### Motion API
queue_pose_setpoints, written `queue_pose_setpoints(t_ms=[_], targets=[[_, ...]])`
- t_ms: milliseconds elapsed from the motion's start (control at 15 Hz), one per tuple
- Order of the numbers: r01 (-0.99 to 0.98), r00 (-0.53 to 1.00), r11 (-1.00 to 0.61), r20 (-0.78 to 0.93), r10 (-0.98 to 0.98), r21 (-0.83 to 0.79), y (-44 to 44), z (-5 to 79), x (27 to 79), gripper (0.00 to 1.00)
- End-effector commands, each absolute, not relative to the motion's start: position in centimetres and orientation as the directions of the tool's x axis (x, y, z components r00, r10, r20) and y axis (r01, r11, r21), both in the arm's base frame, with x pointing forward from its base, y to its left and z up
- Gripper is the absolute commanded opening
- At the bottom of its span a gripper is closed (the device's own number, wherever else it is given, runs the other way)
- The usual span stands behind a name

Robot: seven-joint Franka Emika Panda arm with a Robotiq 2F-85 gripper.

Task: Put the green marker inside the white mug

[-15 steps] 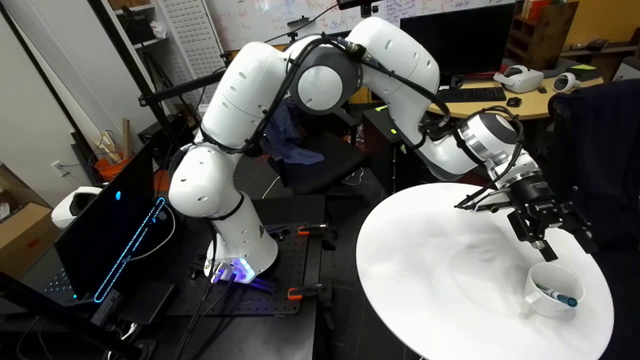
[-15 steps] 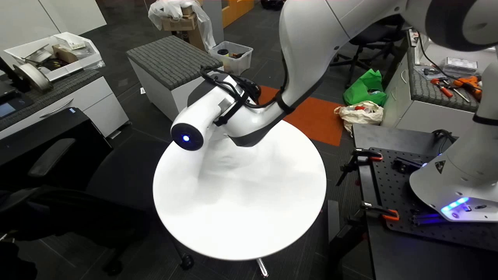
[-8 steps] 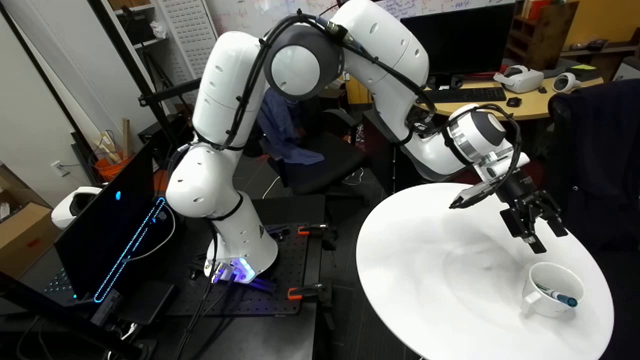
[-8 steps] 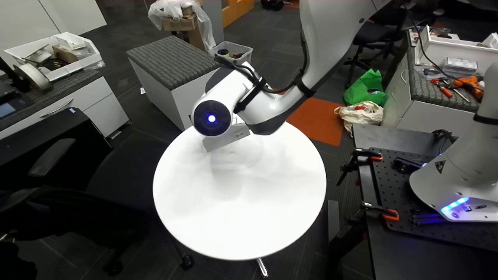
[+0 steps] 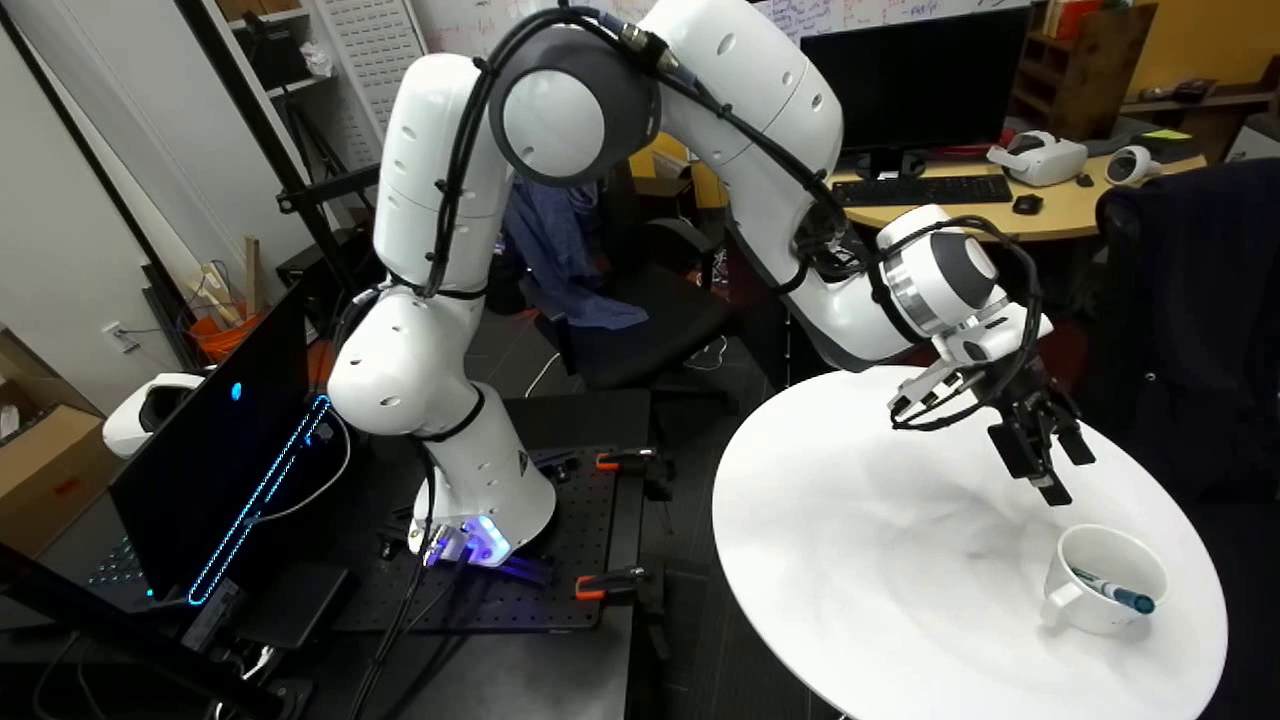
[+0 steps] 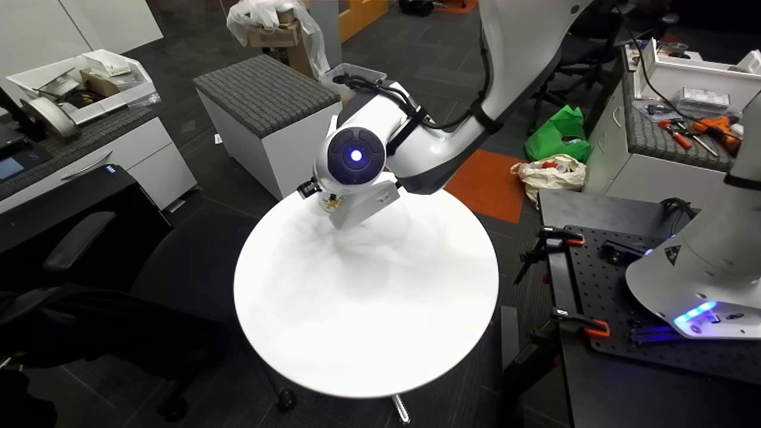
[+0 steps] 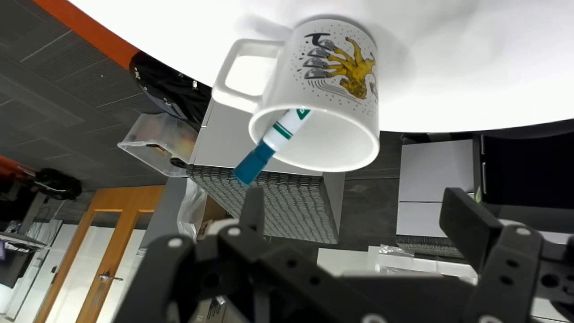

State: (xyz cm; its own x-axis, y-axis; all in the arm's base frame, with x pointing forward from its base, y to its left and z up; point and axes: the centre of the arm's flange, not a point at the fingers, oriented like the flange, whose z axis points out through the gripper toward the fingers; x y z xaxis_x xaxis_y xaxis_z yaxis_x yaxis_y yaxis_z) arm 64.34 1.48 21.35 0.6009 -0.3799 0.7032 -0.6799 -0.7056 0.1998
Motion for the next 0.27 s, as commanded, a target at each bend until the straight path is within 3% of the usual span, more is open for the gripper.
queue_pose_setpoints(t_ms=[0, 200], targets=[[-0.679, 0.602, -0.707, 0.703, -0.38, 0.2, 1.57, 21.35, 64.31, 1.0], [-0.677, 0.603, -0.708, 0.701, -0.379, 0.2, 1.68, 21.29, 64.24, 1.0]])
